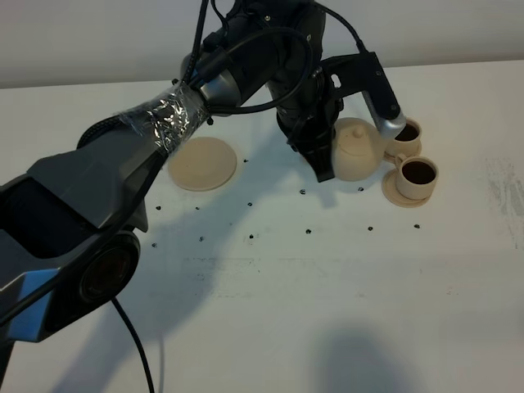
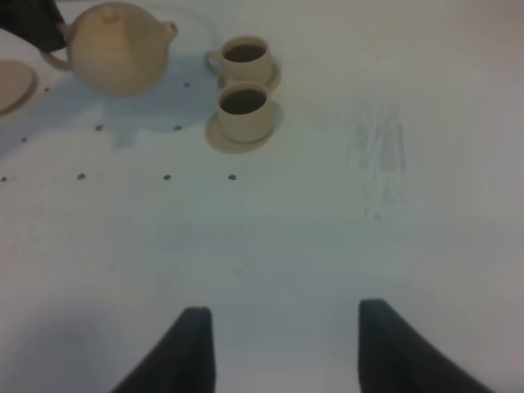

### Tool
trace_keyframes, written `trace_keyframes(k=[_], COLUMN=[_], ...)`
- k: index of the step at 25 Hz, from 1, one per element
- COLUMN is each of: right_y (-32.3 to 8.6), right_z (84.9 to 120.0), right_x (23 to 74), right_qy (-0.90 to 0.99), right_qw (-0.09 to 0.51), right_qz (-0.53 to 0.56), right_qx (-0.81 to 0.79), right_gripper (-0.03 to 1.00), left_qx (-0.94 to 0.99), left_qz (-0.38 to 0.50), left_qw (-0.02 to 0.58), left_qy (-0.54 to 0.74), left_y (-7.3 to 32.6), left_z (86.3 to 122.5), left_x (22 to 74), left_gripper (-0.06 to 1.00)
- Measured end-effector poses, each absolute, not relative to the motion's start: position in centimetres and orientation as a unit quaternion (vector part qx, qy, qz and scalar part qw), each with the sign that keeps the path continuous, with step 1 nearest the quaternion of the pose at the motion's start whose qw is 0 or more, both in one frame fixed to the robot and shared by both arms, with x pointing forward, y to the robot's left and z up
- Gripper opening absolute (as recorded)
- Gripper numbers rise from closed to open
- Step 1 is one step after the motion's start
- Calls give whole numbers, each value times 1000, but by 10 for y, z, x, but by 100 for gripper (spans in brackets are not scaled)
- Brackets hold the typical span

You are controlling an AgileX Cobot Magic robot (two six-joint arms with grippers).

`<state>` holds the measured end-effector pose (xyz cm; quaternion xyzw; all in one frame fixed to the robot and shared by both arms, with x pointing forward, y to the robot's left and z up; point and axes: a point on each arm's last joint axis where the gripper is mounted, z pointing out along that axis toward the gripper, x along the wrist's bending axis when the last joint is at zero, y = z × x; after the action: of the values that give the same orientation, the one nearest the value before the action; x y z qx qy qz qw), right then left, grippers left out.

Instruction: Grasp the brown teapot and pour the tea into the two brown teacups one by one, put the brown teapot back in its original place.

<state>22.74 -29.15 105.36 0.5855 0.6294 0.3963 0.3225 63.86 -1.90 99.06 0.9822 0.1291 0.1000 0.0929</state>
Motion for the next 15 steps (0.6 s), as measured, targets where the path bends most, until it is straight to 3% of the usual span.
trace_keyframes(k=[15], right_y=[-291], right_z=[1054], right_x=[227], right_qy=[629], right_qw=[322], right_qz=[396], right_qx=[585], right_gripper=[40], left_qx=[974], left_qz=[46], left_qw=[69], left_qy=[209], left_y=[-26], left_z=[933], left_x=[643], left_gripper=[9])
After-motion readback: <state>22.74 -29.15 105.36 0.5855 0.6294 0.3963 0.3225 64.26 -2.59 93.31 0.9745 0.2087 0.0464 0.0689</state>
